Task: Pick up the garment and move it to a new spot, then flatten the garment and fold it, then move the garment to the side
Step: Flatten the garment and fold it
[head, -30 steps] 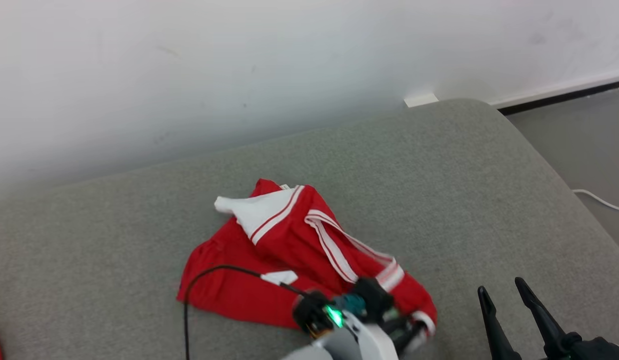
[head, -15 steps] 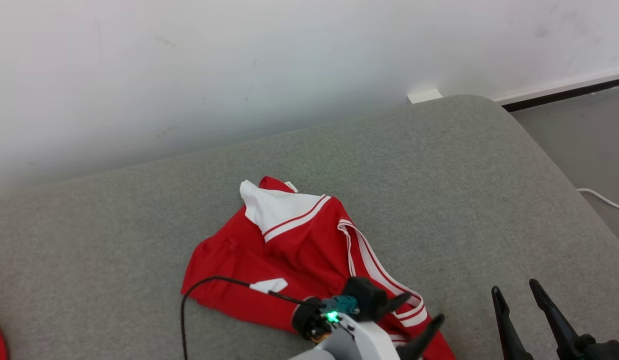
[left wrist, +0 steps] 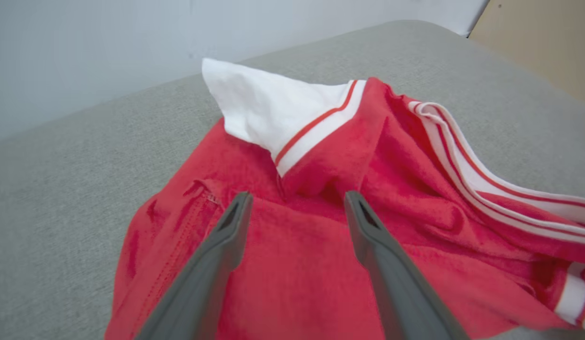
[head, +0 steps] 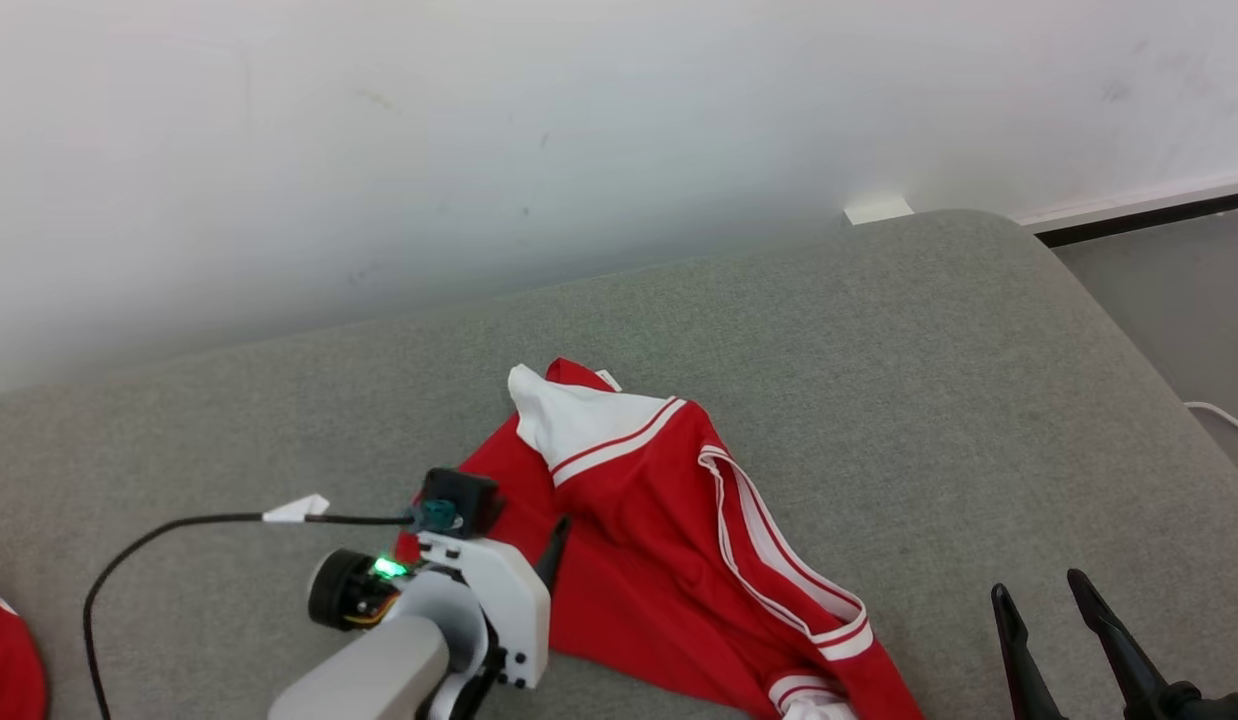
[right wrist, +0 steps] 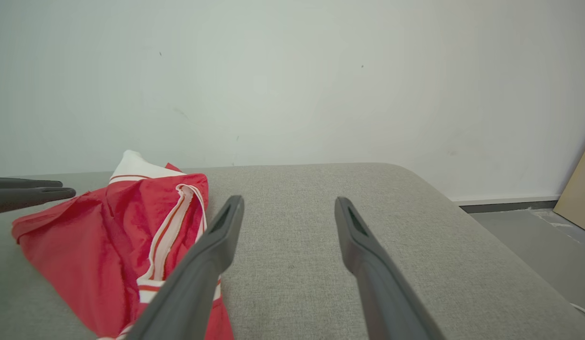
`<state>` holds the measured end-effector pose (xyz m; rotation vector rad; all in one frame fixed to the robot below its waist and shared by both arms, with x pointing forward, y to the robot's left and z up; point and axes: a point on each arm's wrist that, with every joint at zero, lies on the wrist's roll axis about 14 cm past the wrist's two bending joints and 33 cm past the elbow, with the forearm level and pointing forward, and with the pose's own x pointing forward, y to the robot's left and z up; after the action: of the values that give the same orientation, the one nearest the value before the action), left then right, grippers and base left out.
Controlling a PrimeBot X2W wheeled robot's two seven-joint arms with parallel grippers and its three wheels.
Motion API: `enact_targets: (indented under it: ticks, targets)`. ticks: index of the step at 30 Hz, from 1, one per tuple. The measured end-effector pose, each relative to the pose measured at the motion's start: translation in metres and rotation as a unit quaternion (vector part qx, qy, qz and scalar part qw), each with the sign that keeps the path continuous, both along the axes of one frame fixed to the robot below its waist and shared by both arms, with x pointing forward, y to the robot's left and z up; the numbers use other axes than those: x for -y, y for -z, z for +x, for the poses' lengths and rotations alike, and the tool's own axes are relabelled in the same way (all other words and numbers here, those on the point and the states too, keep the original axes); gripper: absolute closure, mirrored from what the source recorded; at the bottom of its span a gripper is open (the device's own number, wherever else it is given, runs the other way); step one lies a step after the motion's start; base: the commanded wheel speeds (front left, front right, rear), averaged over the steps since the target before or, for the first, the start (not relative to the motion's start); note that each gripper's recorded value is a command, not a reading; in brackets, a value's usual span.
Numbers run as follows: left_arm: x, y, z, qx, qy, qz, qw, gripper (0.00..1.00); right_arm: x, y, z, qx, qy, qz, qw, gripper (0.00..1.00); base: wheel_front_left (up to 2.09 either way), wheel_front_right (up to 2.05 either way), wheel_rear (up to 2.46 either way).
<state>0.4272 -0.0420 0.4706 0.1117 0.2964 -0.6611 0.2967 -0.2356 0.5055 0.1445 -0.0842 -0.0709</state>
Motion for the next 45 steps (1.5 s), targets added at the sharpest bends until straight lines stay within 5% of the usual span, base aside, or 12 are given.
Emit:
enact_targets:
  ticks: [13, 15, 16, 21, 22, 23, 33, 45]
  targets:
    - [-0.021, 0.041, 0.044, -0.084, -0.060, 0.076, 0.992, 0.00, 0.009, 0.008, 0.003, -0.019, 0.018, -0.001, 1.000, 0.00, 0.00, 0.00, 0.00]
    - [-0.020, 0.048, 0.046, -0.099, -0.062, 0.079, 0.990, 0.09, 0.012, 0.008, 0.003, -0.020, 0.023, 0.000, 1.000, 0.00, 0.00, 0.00, 0.00]
    - [-0.019, 0.051, 0.048, -0.103, -0.063, 0.079, 0.989, 0.39, 0.013, 0.009, 0.003, -0.022, 0.026, 0.000, 0.999, 0.00, 0.00, 0.00, 0.00]
    - [-0.023, 0.063, 0.058, -0.122, -0.078, 0.075, 0.987, 0.55, 0.016, 0.013, 0.005, -0.029, 0.034, 0.002, 0.999, 0.00, 0.00, 0.00, 0.00]
    - [-0.024, 0.064, 0.060, -0.121, -0.082, 0.073, 0.987, 0.69, 0.016, 0.013, 0.005, -0.031, 0.035, 0.002, 0.999, 0.00, 0.00, 0.00, 0.00]
    - [-0.024, 0.064, 0.063, -0.118, -0.083, 0.068, 0.987, 1.00, 0.016, 0.014, 0.006, -0.032, 0.035, 0.002, 0.999, 0.00, 0.00, 0.00, 0.00]
    - [-0.031, 0.014, 0.067, -0.037, -0.098, -0.057, 0.993, 1.00, 0.009, 0.018, 0.006, -0.035, 0.020, 0.004, 0.999, 0.00, 0.00, 0.00, 0.00]
    - [-0.095, 0.021, -0.047, -0.050, -0.150, -0.149, 0.976, 1.00, -0.026, 0.014, 0.014, -0.022, -0.054, -0.004, 0.998, 0.00, 0.00, 0.00, 0.00]
